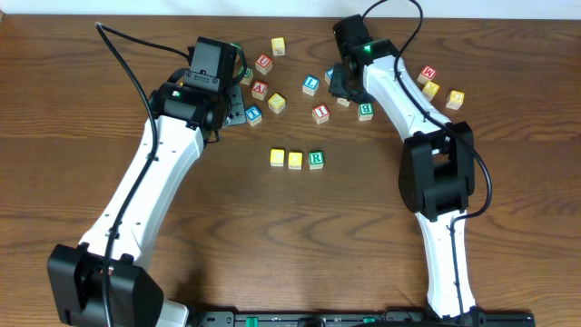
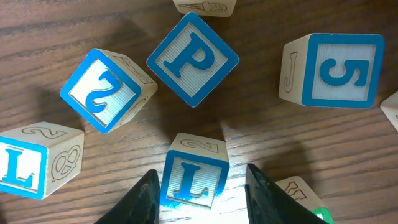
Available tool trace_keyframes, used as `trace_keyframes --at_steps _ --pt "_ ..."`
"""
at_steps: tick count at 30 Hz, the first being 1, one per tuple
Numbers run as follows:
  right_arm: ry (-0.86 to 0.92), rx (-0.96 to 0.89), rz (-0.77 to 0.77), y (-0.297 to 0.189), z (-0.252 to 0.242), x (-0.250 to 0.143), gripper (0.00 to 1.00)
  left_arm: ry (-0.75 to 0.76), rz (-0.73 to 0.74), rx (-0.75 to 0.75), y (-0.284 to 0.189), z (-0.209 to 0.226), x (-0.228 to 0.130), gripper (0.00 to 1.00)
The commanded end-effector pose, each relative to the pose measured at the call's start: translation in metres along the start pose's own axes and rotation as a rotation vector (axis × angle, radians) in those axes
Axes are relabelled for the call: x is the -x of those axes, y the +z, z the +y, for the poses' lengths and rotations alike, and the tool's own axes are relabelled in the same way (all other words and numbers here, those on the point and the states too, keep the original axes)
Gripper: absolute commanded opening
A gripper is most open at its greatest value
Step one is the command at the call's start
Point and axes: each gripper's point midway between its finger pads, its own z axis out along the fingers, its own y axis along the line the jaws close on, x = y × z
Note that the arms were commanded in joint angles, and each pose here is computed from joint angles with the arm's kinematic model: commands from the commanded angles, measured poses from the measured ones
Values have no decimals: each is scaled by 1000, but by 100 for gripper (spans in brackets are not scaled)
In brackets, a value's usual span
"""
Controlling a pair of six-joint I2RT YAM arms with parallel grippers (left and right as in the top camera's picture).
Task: Spell out CORL
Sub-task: 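Lower the right gripper and grasp a blue L block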
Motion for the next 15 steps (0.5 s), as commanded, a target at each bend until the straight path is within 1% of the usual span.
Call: trace_keyframes --at_steps 1,4,7,10,15 --pt "18 -19 -1 9 -3 0 39 3 -6 14 1 2 4 44" --pt "19 -24 7 15 -4 -2 38 3 -1 16 2 3 2 45" --pt "18 -26 10 16 -4 -3 34 4 3 17 3 3 1 44" --pt "20 -24 6 16 -4 -2 34 4 2 17 3 3 1 45" --pt "4 -21 6 14 -3 -1 25 4 2 17 3 3 1 45"
